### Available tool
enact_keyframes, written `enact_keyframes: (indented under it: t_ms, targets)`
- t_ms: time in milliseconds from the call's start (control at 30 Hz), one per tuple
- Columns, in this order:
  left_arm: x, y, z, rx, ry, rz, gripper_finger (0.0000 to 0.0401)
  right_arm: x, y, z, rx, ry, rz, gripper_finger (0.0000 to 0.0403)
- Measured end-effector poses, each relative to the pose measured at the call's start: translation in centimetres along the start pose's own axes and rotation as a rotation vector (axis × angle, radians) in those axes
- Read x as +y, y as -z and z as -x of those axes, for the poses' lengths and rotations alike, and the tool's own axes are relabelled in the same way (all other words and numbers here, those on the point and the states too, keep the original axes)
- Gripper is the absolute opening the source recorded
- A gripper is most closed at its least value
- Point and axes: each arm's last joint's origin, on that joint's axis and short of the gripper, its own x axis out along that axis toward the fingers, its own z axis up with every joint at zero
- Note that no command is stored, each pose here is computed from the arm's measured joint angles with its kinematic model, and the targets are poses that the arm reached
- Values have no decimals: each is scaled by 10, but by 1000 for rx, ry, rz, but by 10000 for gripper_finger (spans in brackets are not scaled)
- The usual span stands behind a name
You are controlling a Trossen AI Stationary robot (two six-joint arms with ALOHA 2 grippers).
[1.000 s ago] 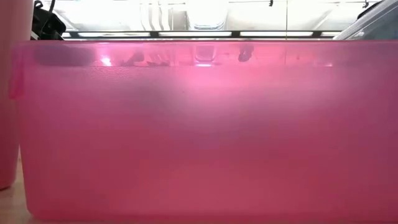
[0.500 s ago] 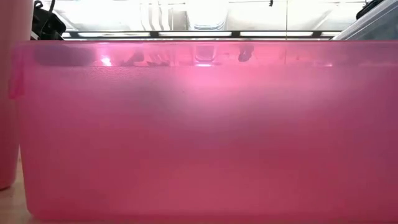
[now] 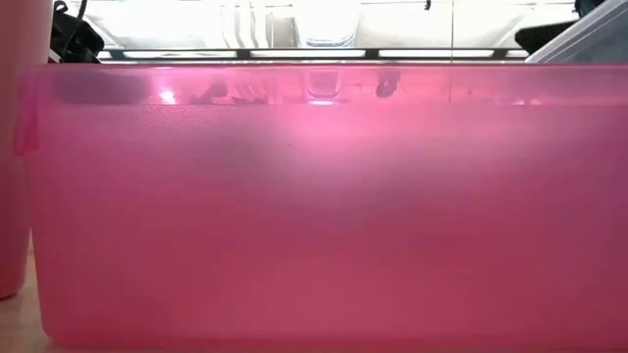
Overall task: Pick & Place Paint Supplies
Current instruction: Put the pink paint bottle into the transparent bin
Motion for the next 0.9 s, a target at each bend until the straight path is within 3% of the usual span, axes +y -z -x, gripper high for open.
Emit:
enact_keyframes:
  t_ms: [233,700,900]
  targets:
    - [0,0,0,0,0,0,4,0,-4,0,-44,0,38,9]
    - [1,-2,0,-24,-37,-9,4,0,-15,1,-150,20,256,9]
    - [1,-5,0,-65,-32,4,4,0,-23,3,-237,29,258,9]
